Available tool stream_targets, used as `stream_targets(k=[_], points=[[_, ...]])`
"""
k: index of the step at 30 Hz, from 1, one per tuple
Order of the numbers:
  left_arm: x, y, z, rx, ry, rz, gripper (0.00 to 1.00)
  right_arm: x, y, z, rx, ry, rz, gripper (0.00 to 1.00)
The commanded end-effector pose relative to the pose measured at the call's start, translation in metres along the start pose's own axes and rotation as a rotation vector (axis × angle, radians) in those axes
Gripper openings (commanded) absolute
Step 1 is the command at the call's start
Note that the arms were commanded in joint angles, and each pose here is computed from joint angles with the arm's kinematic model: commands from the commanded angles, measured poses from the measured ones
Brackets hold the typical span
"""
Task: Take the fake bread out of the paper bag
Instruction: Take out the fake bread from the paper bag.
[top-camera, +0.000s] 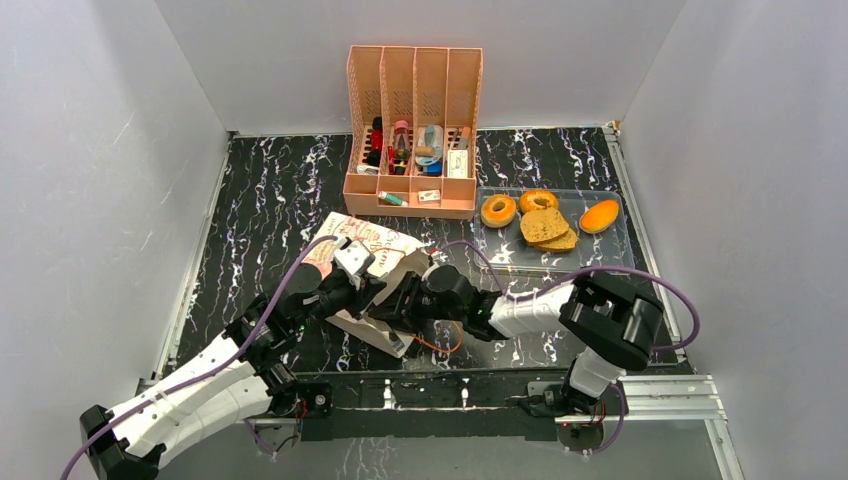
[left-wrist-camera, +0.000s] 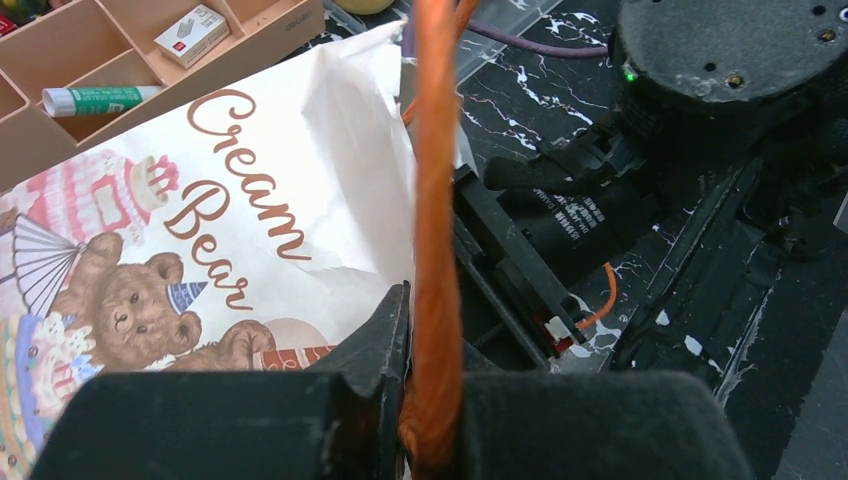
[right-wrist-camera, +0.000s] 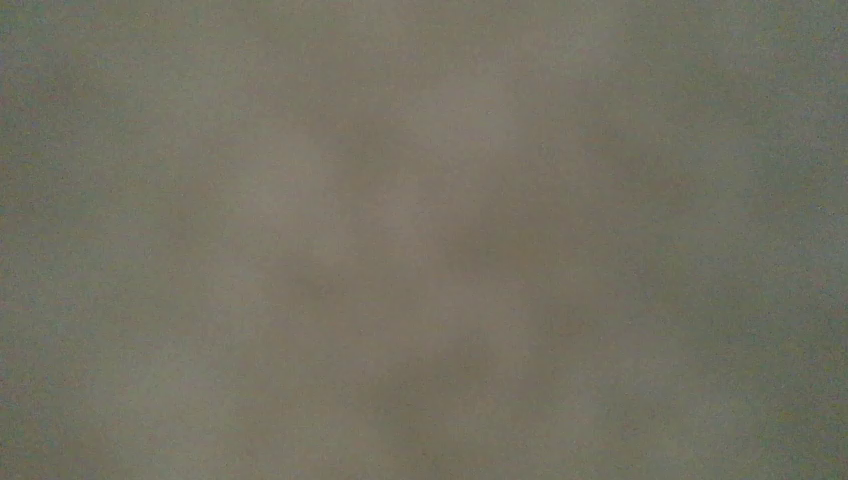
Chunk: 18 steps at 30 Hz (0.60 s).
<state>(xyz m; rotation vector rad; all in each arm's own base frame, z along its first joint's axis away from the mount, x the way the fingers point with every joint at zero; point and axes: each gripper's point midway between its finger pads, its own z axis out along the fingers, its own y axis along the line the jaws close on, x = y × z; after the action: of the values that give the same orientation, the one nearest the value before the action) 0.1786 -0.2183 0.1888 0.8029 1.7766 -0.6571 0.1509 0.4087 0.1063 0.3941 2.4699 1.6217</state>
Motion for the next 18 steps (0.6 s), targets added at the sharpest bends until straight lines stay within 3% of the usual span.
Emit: stream_targets(k=[1,11,18], points=[[-0.02,-0.013,-0.004,0.067,-0.072,-0.006,0.0,-0.002,0.054,0.008,-0.165,0.009,-0.065,0.39],[-0.019,-0.015,-0.004,0.079,-0.066,-0.014,0.0,-0.007,0.052,0.023,-0.184,0.058,-0.068,0.35],[-0.018,-0.006,-0.007,0.025,-0.067,-0.027,0.0,-0.012,0.046,0.017,-0.192,0.049,-0.063,0.11]])
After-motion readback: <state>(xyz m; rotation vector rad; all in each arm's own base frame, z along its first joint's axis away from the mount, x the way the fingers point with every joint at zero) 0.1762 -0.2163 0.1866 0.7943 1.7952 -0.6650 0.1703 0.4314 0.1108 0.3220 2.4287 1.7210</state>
